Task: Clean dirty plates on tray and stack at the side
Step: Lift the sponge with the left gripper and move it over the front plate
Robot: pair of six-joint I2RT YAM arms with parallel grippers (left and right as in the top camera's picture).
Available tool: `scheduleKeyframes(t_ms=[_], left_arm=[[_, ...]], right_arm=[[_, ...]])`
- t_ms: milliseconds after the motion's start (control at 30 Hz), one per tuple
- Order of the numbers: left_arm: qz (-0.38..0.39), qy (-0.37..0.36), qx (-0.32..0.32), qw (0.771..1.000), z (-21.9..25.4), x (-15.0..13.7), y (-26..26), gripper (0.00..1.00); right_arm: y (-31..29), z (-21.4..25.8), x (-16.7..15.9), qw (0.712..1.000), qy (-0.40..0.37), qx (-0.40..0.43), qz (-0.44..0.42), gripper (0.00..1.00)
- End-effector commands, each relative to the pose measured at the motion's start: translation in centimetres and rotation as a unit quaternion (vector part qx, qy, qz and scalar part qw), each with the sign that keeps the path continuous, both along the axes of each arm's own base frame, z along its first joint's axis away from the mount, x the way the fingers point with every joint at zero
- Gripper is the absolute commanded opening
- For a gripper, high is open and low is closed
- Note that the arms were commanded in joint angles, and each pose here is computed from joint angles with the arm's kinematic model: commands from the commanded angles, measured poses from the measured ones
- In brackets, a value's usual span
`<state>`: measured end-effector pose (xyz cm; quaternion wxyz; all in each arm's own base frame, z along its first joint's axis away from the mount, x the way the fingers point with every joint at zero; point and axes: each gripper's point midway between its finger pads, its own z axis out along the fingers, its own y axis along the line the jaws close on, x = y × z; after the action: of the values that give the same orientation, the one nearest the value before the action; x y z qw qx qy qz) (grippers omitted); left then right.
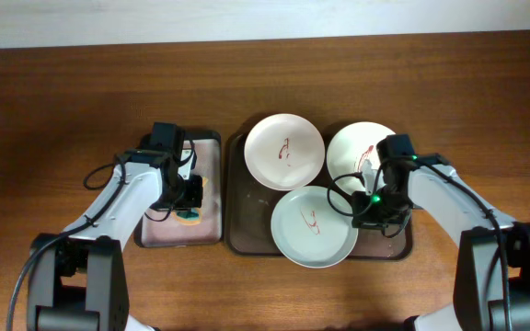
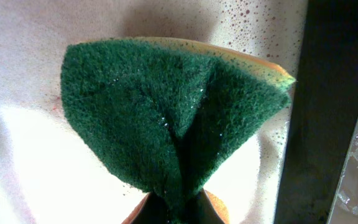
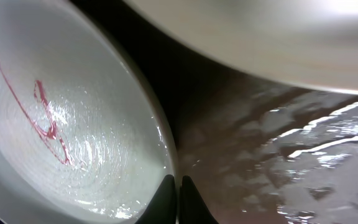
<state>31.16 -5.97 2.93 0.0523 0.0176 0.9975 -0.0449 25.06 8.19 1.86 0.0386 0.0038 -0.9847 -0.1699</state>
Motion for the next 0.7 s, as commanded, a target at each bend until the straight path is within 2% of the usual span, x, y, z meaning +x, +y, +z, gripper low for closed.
scheduleKeyframes(t_ms=[0, 667], left_arm=[[0.003, -0.018, -0.011, 1.0, 1.14, 0.76, -0.43, 0.0], [0.002, -0.012, -0.014, 1.0, 1.12, 0.47, -0.5, 0.0]], right_arm=[[0.87, 0.18, 0.27, 1.0, -0.001, 0.006, 0.007, 0.04], [0.9, 0.18, 0.33, 1.0, -0.003, 0.006, 0.008, 0.04]])
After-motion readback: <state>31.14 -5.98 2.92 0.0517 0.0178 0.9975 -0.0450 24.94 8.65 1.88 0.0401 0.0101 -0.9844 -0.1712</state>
